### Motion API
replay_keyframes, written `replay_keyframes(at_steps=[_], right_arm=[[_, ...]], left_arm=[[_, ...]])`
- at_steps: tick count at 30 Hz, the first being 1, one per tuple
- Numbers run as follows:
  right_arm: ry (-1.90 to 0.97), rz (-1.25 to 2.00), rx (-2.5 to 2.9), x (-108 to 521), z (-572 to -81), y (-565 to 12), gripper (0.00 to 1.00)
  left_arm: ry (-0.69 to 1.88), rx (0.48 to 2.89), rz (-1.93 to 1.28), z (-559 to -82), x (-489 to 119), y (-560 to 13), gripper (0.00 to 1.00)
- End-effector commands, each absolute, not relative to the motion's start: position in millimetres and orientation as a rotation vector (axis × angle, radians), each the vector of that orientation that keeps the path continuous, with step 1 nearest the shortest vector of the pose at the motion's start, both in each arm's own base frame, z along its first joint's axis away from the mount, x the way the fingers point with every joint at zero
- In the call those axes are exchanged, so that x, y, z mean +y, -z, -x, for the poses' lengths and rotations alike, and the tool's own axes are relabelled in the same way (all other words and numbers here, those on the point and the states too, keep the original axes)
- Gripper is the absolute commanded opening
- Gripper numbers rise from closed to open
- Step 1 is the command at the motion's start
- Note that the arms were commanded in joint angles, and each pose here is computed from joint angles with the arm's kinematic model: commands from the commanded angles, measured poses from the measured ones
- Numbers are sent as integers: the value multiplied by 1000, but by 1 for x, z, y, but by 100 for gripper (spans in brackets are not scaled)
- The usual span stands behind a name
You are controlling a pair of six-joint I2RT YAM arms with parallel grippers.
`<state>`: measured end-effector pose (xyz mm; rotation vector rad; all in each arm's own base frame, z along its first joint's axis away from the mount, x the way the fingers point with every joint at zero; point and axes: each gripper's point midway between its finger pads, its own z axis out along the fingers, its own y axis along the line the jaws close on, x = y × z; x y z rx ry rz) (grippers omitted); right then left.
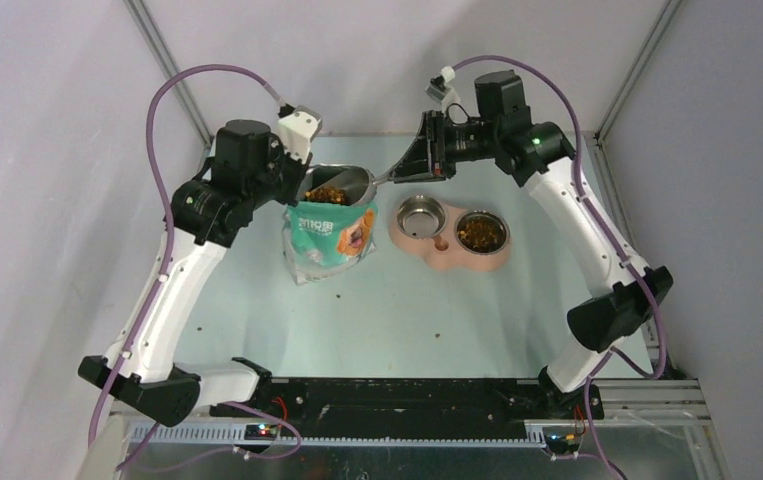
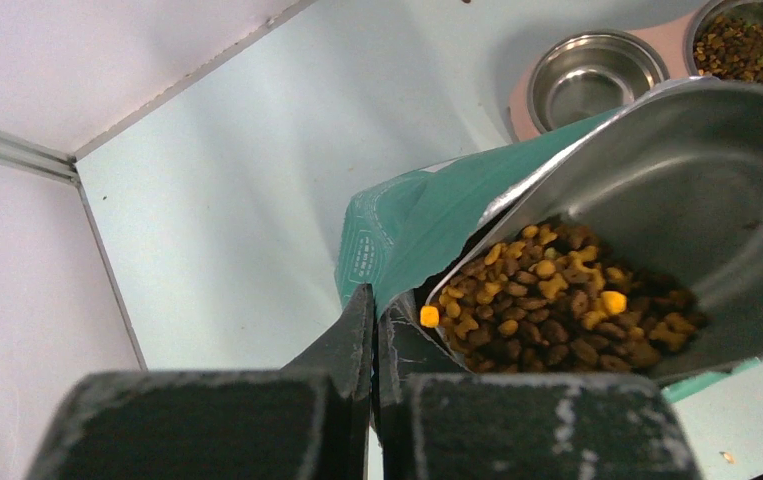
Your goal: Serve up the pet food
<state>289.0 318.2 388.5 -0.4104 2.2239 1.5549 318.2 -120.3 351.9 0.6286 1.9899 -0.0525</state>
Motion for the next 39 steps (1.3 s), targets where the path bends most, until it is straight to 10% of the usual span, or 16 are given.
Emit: replay_keyframes(at_steps=[1,39], right_arm=[[-1464,477,2046,307,-268,-444,0],[-2014,340,1932,296,-321,-407,0]], left_arm=[[-20,1970,-568,-317,-101,-370,0],[-113,2008,-572,-325,-78,-369,0]])
